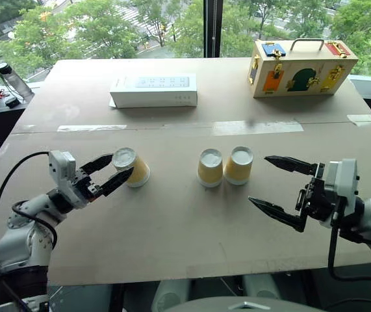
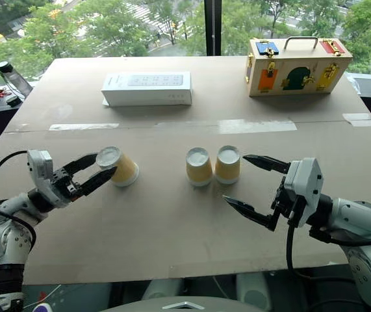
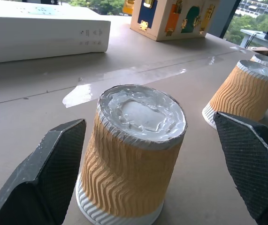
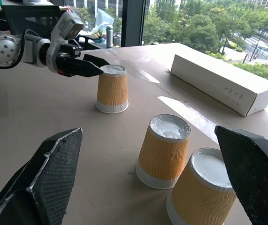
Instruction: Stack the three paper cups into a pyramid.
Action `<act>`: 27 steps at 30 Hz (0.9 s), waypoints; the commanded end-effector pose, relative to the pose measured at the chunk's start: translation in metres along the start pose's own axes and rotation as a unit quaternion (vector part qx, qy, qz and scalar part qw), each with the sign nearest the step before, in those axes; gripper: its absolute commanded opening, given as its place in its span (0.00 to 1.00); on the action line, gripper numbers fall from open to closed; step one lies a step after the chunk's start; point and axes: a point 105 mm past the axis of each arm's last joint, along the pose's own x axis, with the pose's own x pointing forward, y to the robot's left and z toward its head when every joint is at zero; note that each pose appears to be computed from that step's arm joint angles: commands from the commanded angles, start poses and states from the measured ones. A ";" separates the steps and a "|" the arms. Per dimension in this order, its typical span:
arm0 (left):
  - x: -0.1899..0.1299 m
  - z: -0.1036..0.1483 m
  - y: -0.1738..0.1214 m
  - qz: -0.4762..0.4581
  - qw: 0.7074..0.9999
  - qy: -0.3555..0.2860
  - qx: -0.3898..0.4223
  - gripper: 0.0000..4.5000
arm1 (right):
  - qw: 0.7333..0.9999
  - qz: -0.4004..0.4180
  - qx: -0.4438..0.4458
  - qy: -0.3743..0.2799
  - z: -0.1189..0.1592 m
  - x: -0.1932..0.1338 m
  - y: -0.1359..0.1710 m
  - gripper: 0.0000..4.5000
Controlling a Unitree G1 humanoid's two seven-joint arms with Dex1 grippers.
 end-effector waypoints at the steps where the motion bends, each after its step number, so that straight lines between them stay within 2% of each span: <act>1: 0.005 0.002 0.010 -0.004 1.000 0.017 0.023 0.94 | 1.000 -0.009 -0.027 -0.008 0.010 -0.002 0.004 1.00; 3: 0.007 0.003 0.009 -0.022 0.999 0.021 0.029 0.83 | 0.999 -0.017 -0.027 -0.006 0.010 -0.004 0.005 1.00; 5: 0.010 0.007 0.008 -0.032 0.999 0.019 0.040 0.60 | 0.999 -0.025 -0.027 -0.002 0.009 -0.006 0.005 1.00; 6: 0.011 0.011 0.006 -0.040 0.998 0.012 0.047 0.56 | 0.999 -0.031 -0.026 0.001 0.008 -0.007 0.005 1.00; 11: 0.032 0.042 -0.017 -0.112 0.991 -0.014 0.065 0.56 | 0.998 -0.057 -0.026 0.010 0.003 -0.015 0.004 1.00; 13: 0.063 0.066 -0.035 -0.133 0.989 -0.017 0.059 0.56 | 0.996 -0.086 -0.028 0.017 0.001 -0.024 0.000 1.00; 15: 0.095 0.091 -0.070 -0.203 0.977 -0.015 0.059 0.56 | 0.992 -0.119 -0.030 0.024 -0.001 -0.035 -0.003 1.00; 18: 0.125 0.110 -0.098 -0.253 0.966 -0.015 0.059 0.56 | 0.988 -0.146 -0.032 0.037 -0.005 -0.048 -0.001 1.00; 22: 0.155 0.118 -0.121 -0.297 0.952 -0.006 0.079 0.56 | 0.982 -0.179 -0.037 0.050 -0.006 -0.063 0.003 1.00; 27: 0.175 0.109 -0.126 -0.312 0.945 0.017 0.095 0.56 | 0.975 -0.208 -0.039 0.063 -0.006 -0.070 0.013 1.00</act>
